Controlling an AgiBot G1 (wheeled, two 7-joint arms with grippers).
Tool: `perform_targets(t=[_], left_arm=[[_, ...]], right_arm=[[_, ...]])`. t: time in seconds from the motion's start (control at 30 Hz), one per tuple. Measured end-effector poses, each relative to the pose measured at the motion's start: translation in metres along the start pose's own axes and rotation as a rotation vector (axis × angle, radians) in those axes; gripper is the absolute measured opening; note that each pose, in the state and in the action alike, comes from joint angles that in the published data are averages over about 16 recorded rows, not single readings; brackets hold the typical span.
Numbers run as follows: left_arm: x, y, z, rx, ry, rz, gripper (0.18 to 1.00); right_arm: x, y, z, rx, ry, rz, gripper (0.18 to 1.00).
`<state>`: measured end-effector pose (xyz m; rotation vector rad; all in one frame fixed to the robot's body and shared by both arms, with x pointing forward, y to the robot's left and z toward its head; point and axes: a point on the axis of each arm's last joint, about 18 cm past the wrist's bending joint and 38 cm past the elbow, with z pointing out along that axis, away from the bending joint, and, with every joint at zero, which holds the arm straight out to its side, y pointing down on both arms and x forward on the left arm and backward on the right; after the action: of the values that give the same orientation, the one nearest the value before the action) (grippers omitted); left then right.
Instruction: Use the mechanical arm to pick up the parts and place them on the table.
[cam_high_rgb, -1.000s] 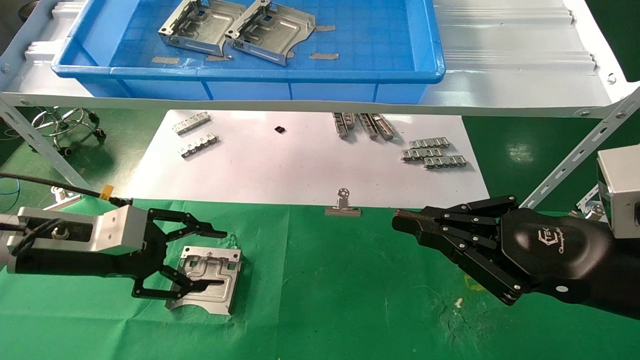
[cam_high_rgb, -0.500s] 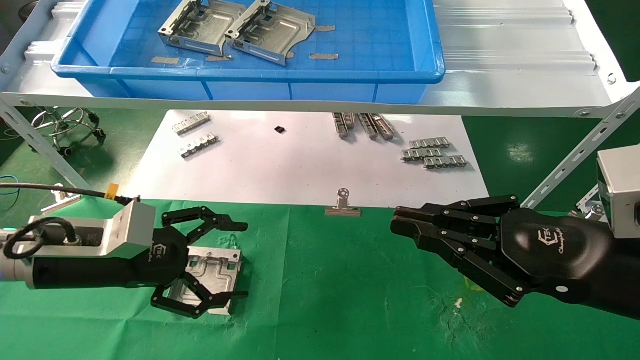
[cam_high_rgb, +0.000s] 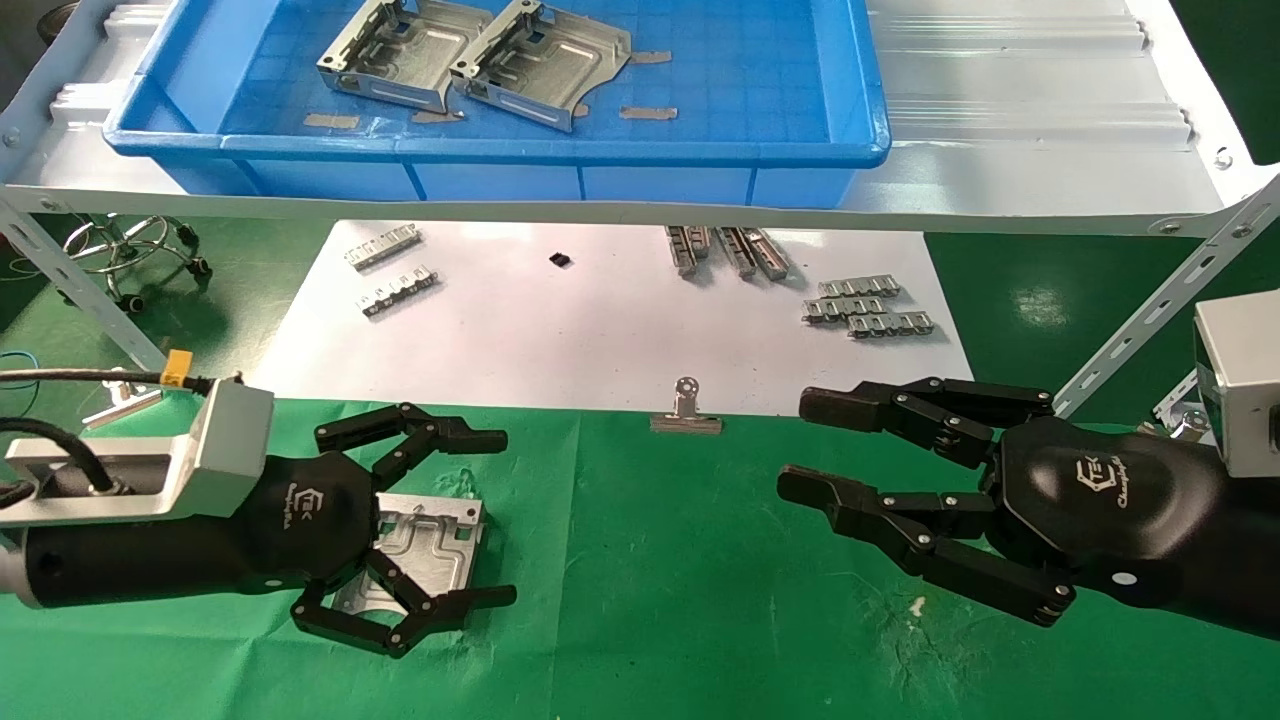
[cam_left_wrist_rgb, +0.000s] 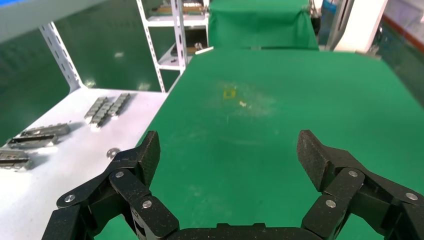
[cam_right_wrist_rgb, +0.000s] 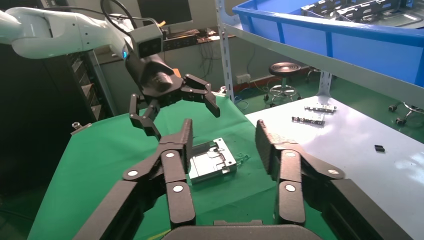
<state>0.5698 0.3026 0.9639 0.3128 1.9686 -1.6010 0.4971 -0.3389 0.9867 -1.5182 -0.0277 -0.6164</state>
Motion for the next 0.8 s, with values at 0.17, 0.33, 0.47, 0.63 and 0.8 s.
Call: perform_targets(t=[0.17, 0.33, 0.47, 0.63, 0.8], left_arm=[[0.009, -0.011, -0.003, 0.038, 0.0, -0.026, 1.001], [0.019, -0.024, -0.007, 0.07, 0.001, -0.049, 1.001], [0.027, -0.034, -0.011, 0.091, 0.002, -0.064, 1.001], [0.038, -0.048, -0.017, 0.11, 0.005, -0.08, 1.001], [0.049, -0.06, -0.023, 0.122, 0.01, -0.092, 1.001]], right_arm=[[0.0, 0.0, 0.0, 0.0, 0.0, 0.0, 0.554], [0.0, 0.0, 0.0, 0.0, 0.0, 0.0, 0.673], [0.0, 0.0, 0.0, 0.0, 0.0, 0.0, 0.757], [0.0, 0.0, 0.0, 0.0, 0.0, 0.0, 0.853], [0.0, 0.0, 0.0, 0.0, 0.0, 0.0, 0.927]])
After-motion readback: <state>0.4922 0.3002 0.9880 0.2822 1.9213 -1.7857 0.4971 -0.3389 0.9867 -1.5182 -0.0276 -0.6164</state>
